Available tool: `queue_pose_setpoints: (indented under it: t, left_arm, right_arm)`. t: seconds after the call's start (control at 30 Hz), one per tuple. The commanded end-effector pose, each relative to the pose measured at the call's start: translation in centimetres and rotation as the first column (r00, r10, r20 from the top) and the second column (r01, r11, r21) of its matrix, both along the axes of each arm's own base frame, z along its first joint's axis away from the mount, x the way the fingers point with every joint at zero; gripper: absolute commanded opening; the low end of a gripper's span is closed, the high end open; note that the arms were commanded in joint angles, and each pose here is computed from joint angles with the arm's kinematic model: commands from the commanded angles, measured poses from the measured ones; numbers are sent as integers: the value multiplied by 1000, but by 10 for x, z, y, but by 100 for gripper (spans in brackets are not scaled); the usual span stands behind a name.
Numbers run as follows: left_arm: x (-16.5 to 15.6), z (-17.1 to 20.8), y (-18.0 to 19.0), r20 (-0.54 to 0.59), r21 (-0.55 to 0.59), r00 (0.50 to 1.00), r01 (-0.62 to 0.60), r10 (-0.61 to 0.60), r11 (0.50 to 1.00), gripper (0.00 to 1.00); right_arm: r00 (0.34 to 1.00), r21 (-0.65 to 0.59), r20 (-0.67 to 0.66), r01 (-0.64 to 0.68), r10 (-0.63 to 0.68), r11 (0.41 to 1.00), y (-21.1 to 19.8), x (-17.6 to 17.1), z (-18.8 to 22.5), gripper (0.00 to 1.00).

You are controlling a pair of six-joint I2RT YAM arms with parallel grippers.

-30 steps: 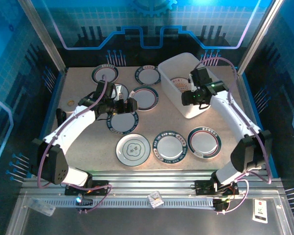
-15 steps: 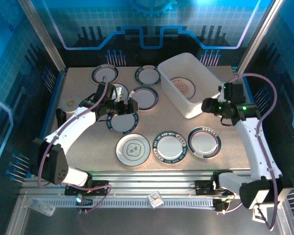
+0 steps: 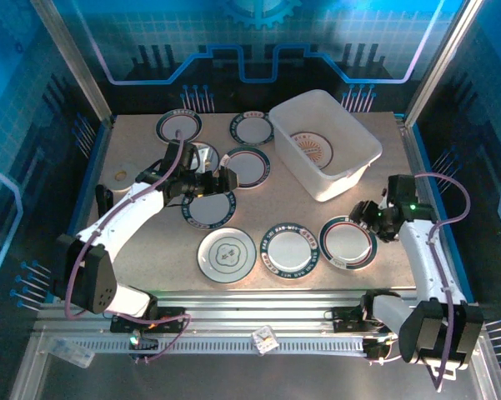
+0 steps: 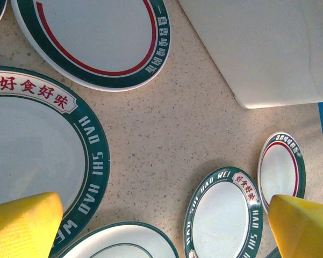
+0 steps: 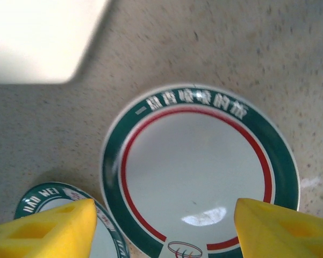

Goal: Place the plates into the plastic bin on the countertop

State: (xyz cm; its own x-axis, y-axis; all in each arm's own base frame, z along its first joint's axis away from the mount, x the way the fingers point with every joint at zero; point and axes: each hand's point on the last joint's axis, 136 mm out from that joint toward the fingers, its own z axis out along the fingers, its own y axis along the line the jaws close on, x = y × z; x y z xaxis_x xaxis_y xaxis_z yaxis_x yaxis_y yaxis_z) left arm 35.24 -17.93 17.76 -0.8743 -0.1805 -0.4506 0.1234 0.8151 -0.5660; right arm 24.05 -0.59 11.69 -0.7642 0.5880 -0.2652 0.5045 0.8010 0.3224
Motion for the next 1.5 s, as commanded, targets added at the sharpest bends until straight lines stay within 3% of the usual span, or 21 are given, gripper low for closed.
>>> queue_pose_setpoints:
  t: [0.0,0.23,0.7,1.2,1.47]
  left_arm:
    - [1,-1,-7,-12,-29,1000,14,-15,999,99]
    - [-1,-9,-7,-29,-24,999,18,-18,1000,99]
    - [1,-20,-7,-54,-13,998,15,-16,1000,99]
    - [3,-27,-7,-79,1,997,12,-12,1000,99]
    - [1,-26,-5,-81,7,997,11,-10,1000,99]
  right_arm:
    - [996,30,-18,84,-84,996,-6,-4,-14,69]
    - [988,36,-73,141,-138,989,-14,-18,-39,67]
    - [951,-79,-224,199,-212,977,-40,-44,-78,67]
    - [950,-14,-233,212,-209,977,-30,-43,-111,61]
    - [950,4,-211,236,-230,972,-28,-39,-116,52]
